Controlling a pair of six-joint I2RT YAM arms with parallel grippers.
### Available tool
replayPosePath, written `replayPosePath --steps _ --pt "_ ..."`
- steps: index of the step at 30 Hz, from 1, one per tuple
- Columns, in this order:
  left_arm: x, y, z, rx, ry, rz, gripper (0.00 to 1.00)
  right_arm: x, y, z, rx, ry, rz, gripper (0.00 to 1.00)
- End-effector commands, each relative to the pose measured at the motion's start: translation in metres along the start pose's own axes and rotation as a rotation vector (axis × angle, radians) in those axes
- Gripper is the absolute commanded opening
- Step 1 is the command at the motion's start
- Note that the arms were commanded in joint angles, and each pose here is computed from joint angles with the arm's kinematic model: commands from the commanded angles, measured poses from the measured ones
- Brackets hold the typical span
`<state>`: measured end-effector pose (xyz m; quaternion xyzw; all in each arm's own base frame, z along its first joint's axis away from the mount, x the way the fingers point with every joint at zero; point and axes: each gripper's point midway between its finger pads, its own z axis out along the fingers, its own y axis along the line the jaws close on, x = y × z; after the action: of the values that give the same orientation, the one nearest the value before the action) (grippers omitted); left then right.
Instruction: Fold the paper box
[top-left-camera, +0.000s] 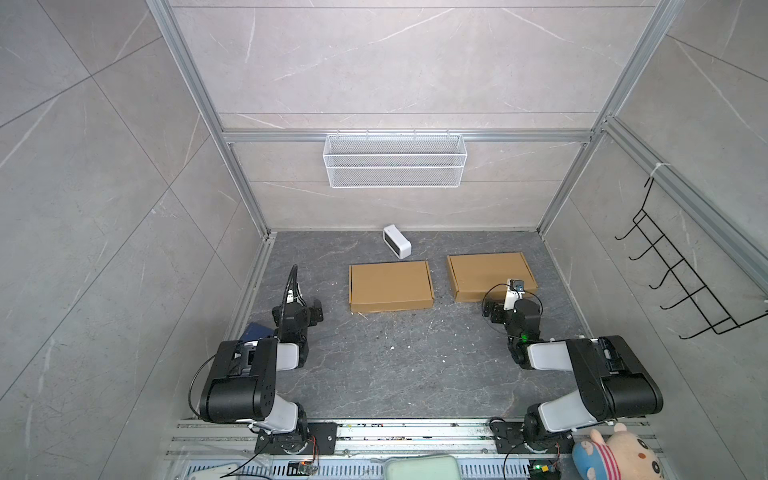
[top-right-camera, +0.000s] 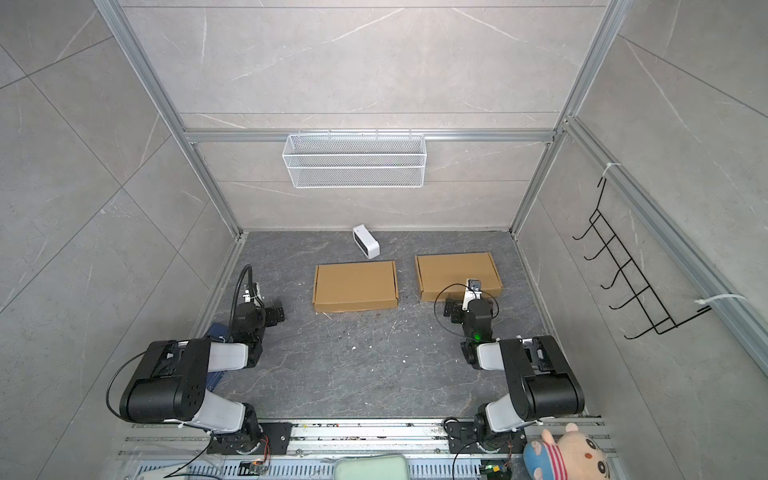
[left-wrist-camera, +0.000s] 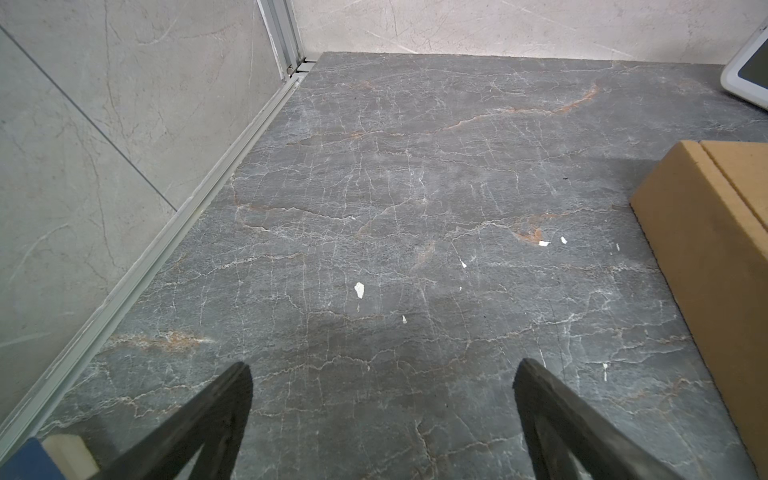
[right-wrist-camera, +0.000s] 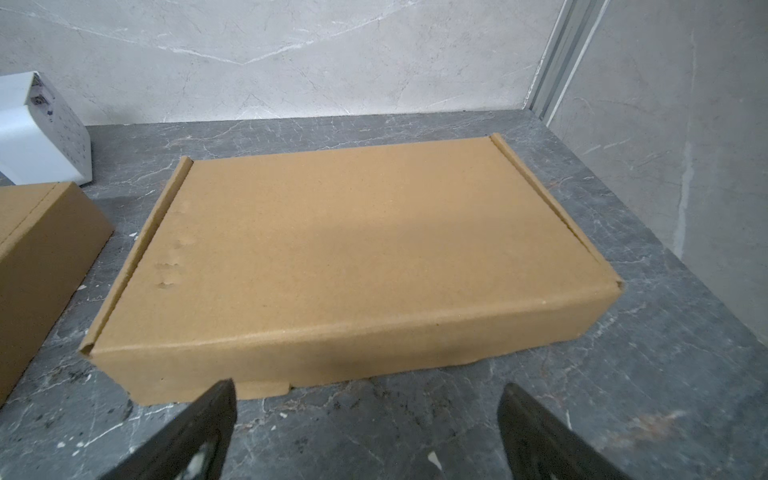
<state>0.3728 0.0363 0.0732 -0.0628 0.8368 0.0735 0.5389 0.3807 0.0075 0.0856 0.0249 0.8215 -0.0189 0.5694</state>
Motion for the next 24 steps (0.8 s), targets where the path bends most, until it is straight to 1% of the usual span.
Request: replayPosePath --steps 1,24 --pt "-0.0157 0.0032 0.0019 -0.018 -0.047 -0.024 1.0 -0.0096 0.0014 0.0011 0.006 -0.026 -0.013 0.99" --pt "-0.016 0.0029 0.0018 -0.016 -0.047 -0.024 1.0 -0.0093 0.0017 0.0017 0.007 -0.023 -0.014 1.0"
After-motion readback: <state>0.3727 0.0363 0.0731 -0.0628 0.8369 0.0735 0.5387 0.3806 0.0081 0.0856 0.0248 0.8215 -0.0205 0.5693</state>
